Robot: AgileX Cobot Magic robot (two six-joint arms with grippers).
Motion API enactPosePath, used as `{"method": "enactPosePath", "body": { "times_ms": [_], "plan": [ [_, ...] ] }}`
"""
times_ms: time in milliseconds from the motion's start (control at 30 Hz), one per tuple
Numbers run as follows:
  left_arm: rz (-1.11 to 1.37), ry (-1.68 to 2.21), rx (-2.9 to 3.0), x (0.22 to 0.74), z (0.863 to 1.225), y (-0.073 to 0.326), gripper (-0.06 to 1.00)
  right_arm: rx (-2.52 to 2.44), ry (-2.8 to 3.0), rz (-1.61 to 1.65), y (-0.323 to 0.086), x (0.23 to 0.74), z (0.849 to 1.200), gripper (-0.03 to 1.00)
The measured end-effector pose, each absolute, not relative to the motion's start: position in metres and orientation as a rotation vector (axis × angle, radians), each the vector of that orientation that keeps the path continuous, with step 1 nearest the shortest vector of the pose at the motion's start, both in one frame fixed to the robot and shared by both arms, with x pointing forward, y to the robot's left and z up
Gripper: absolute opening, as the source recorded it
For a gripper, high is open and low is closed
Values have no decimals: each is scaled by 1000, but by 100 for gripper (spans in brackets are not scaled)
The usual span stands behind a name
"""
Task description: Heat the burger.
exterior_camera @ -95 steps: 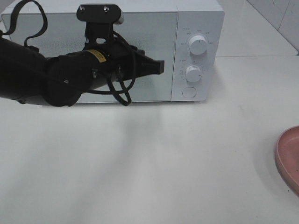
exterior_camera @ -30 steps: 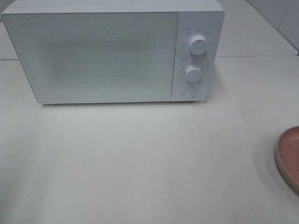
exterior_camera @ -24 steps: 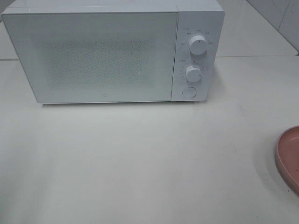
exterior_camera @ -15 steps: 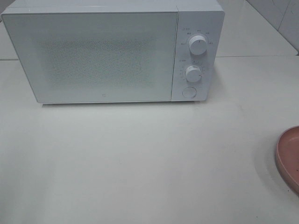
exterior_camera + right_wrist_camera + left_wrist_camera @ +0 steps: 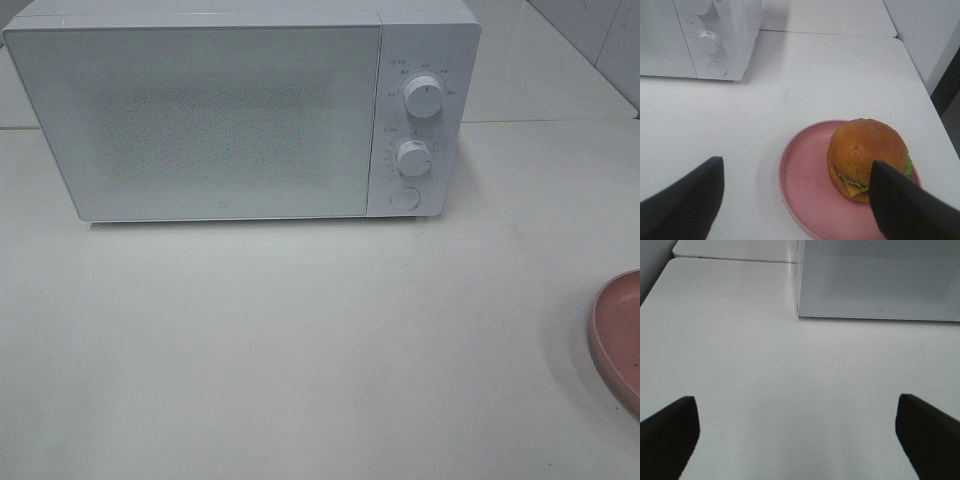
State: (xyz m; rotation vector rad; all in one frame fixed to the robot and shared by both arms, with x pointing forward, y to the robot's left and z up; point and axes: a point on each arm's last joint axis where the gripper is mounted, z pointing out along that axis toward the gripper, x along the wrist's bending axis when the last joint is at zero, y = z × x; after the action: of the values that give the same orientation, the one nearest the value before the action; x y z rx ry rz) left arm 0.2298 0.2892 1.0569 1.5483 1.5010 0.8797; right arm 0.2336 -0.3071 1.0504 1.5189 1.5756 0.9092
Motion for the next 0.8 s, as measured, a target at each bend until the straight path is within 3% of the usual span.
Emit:
{"method": "enactPosePath", "body": {
  "times_ms": [800],
  "plan": [
    [883, 1504, 1545, 230, 1057, 289, 99, 1519, 1576, 909, -307, 234, 1050, 75]
  ]
}}
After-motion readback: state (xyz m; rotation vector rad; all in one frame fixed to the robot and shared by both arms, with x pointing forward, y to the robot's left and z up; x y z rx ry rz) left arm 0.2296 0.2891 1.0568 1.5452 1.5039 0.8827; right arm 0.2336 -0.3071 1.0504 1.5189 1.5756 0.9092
